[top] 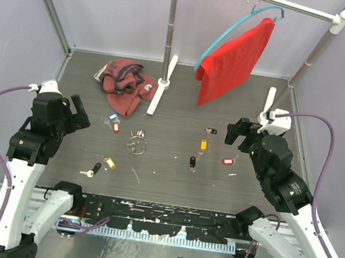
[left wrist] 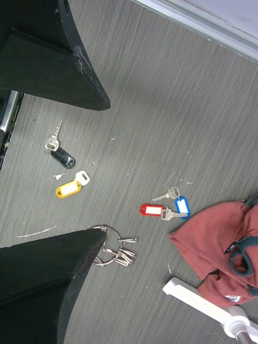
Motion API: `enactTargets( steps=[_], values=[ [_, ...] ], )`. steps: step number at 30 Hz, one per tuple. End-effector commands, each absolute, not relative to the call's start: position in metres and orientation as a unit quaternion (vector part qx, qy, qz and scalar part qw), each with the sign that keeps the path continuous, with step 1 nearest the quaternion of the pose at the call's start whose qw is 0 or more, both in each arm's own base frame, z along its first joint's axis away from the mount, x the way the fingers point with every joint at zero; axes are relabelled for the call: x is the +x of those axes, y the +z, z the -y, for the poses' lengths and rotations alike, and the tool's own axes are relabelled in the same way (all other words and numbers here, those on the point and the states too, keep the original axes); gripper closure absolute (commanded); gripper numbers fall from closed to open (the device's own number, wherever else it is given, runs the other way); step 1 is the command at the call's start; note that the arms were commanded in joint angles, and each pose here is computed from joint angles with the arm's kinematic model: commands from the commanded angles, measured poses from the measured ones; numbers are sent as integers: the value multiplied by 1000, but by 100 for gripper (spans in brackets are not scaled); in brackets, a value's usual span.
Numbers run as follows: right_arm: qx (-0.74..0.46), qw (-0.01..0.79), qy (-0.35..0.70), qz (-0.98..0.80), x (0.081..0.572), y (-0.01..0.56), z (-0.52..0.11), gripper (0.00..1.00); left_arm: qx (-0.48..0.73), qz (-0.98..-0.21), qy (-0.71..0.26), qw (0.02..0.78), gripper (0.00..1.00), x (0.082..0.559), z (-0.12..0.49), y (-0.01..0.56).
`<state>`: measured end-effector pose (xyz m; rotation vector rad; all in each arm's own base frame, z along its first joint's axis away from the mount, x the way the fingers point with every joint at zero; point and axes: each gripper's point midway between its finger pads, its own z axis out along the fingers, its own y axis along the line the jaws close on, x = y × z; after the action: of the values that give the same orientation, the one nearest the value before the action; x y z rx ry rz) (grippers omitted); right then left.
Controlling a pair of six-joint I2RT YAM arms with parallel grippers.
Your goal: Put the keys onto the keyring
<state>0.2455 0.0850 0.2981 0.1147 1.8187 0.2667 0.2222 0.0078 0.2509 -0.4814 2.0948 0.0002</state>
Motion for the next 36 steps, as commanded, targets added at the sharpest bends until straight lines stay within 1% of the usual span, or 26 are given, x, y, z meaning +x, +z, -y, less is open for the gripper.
enactTargets(
  steps=[1, 4, 7, 10, 15, 19, 22, 25, 27, 30, 32, 36],
  values=[
    [81, 619, 102, -775, 249, 313, -75, 0, -198, -848, 8, 492, 2, 222, -13, 259],
    [79, 600, 65, -793, 252, 303, -69, 0, -192, -845, 1, 499, 2, 223, -10, 261],
    [44, 575, 44, -816, 253, 298, -73, 0, -174, -846, -16, 504, 2, 226, -3, 261],
    [-7, 547, 75, -834, 253, 291, -96, 0, -158, -851, -35, 500, 2, 229, 6, 257],
    [-79, 502, 157, -847, 248, 274, -139, 1, -146, -861, -60, 483, 2, 232, 17, 245],
    [-92, 465, 169, -864, 248, 254, -152, 6, -146, -870, -68, 466, 2, 232, 22, 233],
    [-82, 449, 156, -876, 249, 237, -149, 7, -142, -877, -72, 453, 2, 234, 25, 225],
    [-73, 429, 144, -889, 246, 219, -145, 9, -119, -881, -114, 443, 1, 240, 43, 221],
    [-72, 418, 149, -893, 241, 210, -146, 13, -118, -884, -138, 431, 9, 244, 52, 215],
    [-77, 405, 161, -897, 234, 201, -149, 17, -121, -898, -161, 392, 21, 249, 65, 200],
    [-78, 398, 167, -899, 230, 195, -150, 20, -117, -905, -164, 376, 26, 253, 75, 190],
    [-74, 396, 181, -897, 222, 191, -150, 22, -92, -913, -141, 370, 27, 257, 102, 180]
  ],
)
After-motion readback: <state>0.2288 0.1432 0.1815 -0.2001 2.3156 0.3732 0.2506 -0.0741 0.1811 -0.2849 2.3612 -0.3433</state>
